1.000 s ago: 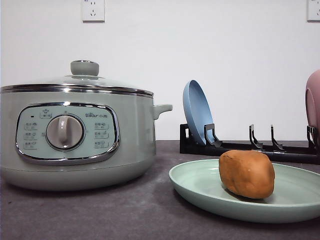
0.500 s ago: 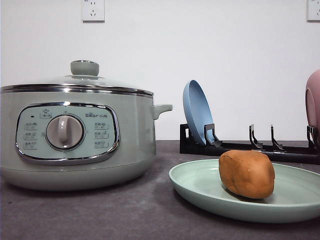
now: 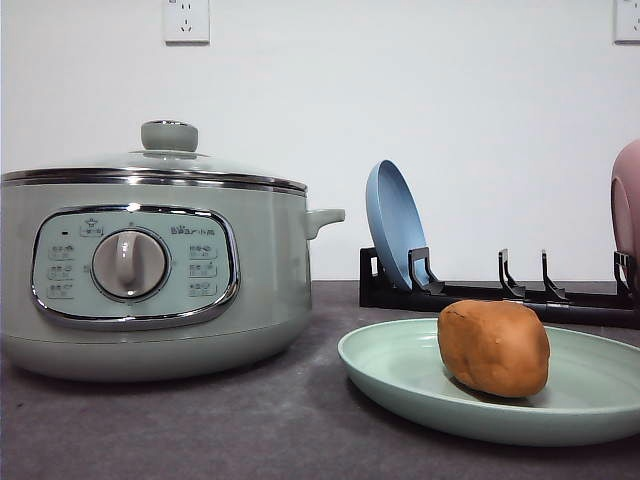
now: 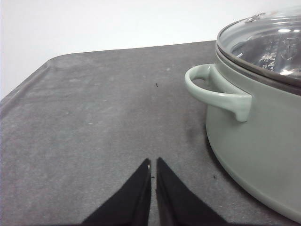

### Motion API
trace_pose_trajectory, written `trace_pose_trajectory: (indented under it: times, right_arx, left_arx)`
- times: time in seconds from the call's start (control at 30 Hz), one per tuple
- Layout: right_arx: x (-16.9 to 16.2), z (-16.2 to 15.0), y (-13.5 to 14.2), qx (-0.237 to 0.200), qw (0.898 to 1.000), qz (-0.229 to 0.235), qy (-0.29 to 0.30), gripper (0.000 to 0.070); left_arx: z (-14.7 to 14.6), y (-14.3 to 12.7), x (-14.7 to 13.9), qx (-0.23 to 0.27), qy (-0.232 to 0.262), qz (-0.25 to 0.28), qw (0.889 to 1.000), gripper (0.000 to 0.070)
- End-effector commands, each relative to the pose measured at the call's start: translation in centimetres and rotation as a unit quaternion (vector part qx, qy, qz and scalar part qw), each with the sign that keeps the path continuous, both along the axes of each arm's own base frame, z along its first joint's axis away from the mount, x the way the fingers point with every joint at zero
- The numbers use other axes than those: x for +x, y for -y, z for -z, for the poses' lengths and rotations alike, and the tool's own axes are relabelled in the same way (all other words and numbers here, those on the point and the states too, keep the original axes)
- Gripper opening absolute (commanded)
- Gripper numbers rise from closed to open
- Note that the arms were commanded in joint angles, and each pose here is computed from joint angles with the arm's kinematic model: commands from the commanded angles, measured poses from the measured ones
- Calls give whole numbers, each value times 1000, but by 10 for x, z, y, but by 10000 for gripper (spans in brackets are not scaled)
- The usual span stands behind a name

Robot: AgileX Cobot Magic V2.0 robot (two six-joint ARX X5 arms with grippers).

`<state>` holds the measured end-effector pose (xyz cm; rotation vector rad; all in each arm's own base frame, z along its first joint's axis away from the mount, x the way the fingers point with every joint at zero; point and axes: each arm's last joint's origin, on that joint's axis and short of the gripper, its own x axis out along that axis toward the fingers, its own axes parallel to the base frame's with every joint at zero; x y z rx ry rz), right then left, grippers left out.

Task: Transfer potato from steamer to green plate

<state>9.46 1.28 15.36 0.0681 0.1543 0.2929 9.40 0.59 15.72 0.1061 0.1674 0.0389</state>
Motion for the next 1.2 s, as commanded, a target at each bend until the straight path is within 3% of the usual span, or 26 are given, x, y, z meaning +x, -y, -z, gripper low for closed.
trace_pose_trajectory:
  times: [0.0, 1.17]
  right_arx:
    - [0, 1, 0, 3, 1000, 0, -3, 4]
    - [0, 1, 0, 3, 1000, 0, -3, 4]
  left_arx:
    - [6, 0, 0, -2, -14, -3, 1000, 23]
    - [6, 0, 0, -2, -14, -3, 1000, 23]
